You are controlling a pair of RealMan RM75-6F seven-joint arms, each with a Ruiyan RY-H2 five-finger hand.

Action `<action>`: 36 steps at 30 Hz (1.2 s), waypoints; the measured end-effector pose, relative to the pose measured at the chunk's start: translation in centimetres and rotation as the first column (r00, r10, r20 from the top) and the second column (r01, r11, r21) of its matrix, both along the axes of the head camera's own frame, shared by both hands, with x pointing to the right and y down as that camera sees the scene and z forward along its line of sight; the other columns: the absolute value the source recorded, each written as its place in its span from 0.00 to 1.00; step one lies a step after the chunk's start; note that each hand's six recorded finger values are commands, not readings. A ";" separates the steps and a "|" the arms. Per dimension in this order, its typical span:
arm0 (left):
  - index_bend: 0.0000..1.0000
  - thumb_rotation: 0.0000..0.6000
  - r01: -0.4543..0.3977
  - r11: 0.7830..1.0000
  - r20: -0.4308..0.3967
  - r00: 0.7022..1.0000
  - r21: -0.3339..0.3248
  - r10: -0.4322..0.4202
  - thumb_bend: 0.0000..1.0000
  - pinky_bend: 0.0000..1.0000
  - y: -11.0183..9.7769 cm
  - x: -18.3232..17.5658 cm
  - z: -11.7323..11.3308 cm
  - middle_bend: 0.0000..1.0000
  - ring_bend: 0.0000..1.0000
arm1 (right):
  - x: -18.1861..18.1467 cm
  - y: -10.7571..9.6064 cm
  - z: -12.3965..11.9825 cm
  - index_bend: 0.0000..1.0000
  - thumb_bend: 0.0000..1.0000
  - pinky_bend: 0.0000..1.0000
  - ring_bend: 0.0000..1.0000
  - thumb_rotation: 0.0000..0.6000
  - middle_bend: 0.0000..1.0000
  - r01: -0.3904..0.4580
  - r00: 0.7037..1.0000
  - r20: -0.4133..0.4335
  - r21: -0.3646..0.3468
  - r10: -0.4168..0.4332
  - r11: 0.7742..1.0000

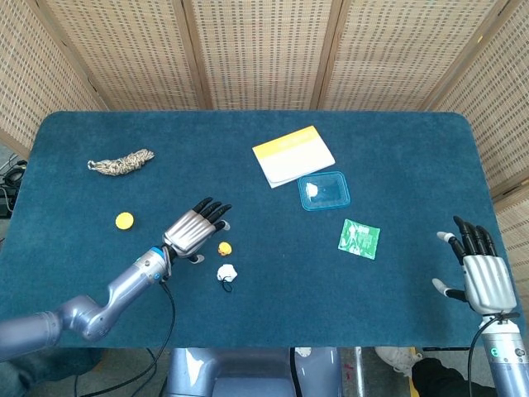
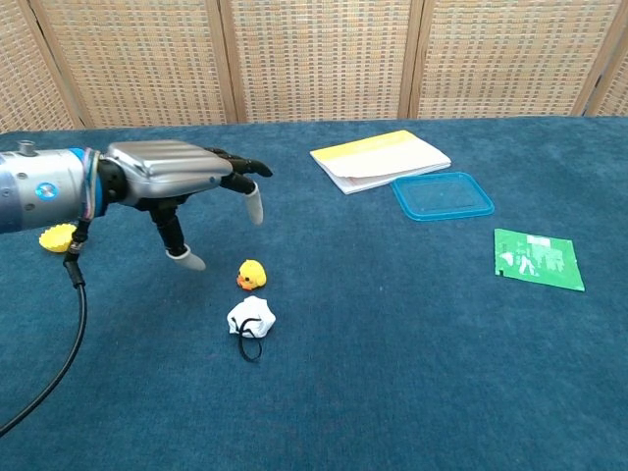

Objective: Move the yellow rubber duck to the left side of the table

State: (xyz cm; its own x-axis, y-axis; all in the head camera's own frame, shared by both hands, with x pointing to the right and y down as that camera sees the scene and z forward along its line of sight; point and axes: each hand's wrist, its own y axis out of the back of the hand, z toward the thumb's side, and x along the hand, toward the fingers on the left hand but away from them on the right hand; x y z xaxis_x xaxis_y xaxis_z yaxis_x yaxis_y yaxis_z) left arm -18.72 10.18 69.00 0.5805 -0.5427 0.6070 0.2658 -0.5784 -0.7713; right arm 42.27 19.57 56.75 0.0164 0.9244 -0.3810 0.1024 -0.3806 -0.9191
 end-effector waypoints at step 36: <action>0.45 1.00 -0.010 0.998 0.046 0.999 -0.055 0.013 0.29 0.00 0.8 2.5 4.9 0.00 0.00 | 0.5 -0.8 0.4 0.21 0.00 0.00 0.00 1.00 0.00 -0.018 1.000 -0.010 0.005 0.018 1.000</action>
